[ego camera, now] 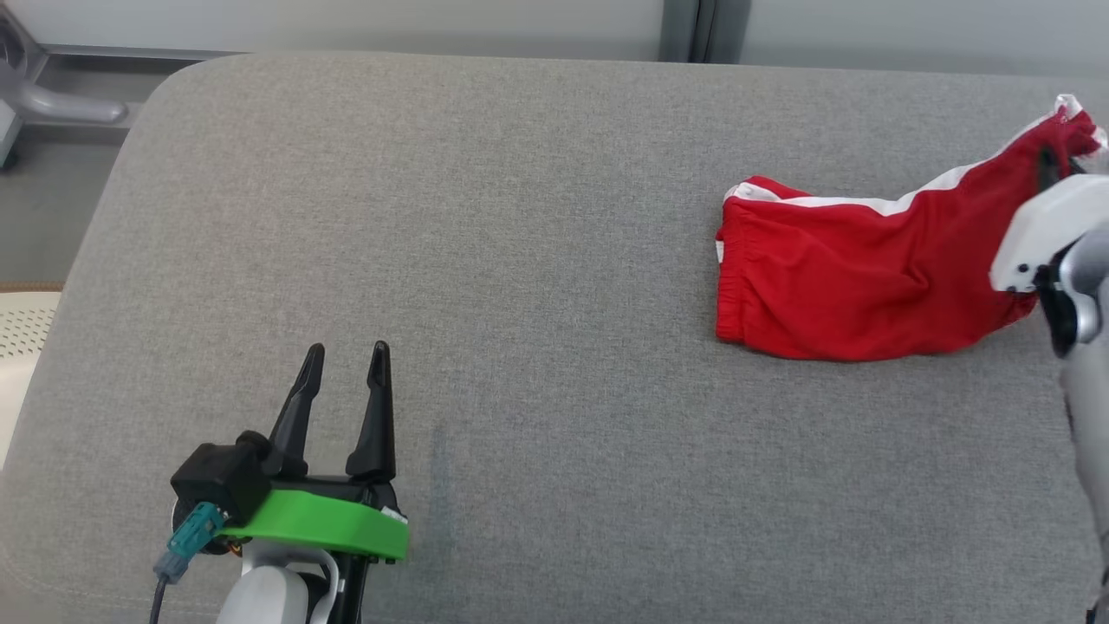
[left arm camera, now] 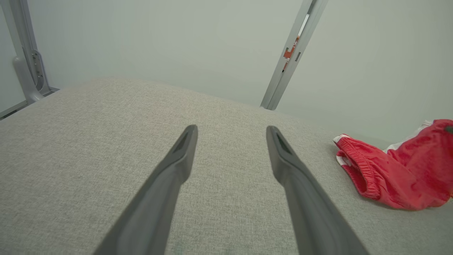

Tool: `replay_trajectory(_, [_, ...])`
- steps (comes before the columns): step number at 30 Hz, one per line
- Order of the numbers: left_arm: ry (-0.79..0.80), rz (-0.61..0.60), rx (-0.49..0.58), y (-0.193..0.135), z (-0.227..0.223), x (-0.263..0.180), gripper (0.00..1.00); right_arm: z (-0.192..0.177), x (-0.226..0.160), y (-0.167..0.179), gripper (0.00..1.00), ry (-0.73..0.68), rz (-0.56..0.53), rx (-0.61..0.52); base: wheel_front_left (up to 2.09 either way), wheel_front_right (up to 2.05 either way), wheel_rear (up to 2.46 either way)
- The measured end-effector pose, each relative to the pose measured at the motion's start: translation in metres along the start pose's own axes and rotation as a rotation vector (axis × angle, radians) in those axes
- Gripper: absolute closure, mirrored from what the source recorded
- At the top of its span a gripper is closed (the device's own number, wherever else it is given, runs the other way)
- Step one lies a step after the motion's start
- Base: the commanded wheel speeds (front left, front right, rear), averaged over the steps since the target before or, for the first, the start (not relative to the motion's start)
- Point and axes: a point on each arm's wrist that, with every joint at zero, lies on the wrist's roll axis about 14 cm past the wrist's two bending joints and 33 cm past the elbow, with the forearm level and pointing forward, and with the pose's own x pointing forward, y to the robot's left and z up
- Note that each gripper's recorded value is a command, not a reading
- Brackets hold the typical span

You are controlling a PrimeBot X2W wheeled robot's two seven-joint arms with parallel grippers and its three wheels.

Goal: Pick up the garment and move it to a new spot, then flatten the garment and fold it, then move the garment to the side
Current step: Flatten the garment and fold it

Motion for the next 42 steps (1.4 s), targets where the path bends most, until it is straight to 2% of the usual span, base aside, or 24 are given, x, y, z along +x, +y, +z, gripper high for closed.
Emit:
replay_trajectory(5, [-0.008,0.018,-0.002,0.005,0.003,-0.006,0.0,0.006,-0.004,0.08,1.0,0.021,0.178,-0.056,0.0,0.0,0.0])
replay_trajectory(10, [-0.015,0.042,0.001,0.012,0.006,-0.011,0.0,0.0,-0.014,0.144,1.0,0.071,0.323,-0.079,0.0,0.0,0.0])
replay_trajectory(19, [-0.008,0.061,-0.001,0.017,0.004,-0.015,0.0,-0.041,-0.019,0.196,1.0,0.212,0.428,-0.089,0.0,0.0,0.0])
replay_trajectory(21, [-0.007,0.068,0.0,0.019,0.004,-0.017,0.0,-0.044,-0.019,0.203,0.0,0.217,0.44,-0.079,0.0,0.0,0.0])
replay_trajectory(25, [-0.011,0.08,0.0,0.022,0.006,-0.019,0.0,-0.037,-0.024,0.225,0.0,0.196,0.49,0.0,0.0,0.0,0.0])
replay_trajectory(29, [-0.021,0.086,-0.001,0.024,0.009,-0.022,0.0,-0.006,-0.039,0.25,0.0,0.153,0.585,0.192,0.0,0.0,0.0])
replay_trajectory(31, [-0.024,0.088,-0.002,0.025,0.01,-0.024,0.0,0.015,-0.048,0.259,0.0,0.101,0.632,0.243,0.0,0.0,0.0])
replay_trajectory(34, [-0.029,0.077,-0.003,0.021,0.011,-0.024,0.0,0.039,-0.049,0.235,0.0,-0.003,0.609,0.24,0.0,0.0,0.0])
replay_trajectory(37, [-0.032,0.063,-0.007,0.017,0.012,-0.023,0.0,0.043,-0.043,0.188,0.0,-0.074,0.502,0.208,0.0,0.0,0.0])
replay_trajectory(40, [-0.032,0.051,-0.009,0.012,0.011,-0.023,0.0,0.035,-0.039,0.144,0.0,-0.1,0.382,0.171,0.0,0.0,0.0])
replay_trajectory(41, [-0.031,0.043,-0.011,0.01,0.011,-0.022,0.0,0.021,-0.037,0.116,0.0,-0.094,0.298,0.156,0.0,0.0,0.0])
replay_trajectory(42, [-0.028,0.039,-0.011,0.009,0.01,-0.022,0.0,0.011,-0.037,0.106,0.0,-0.081,0.266,0.129,0.0,0.0,0.0])
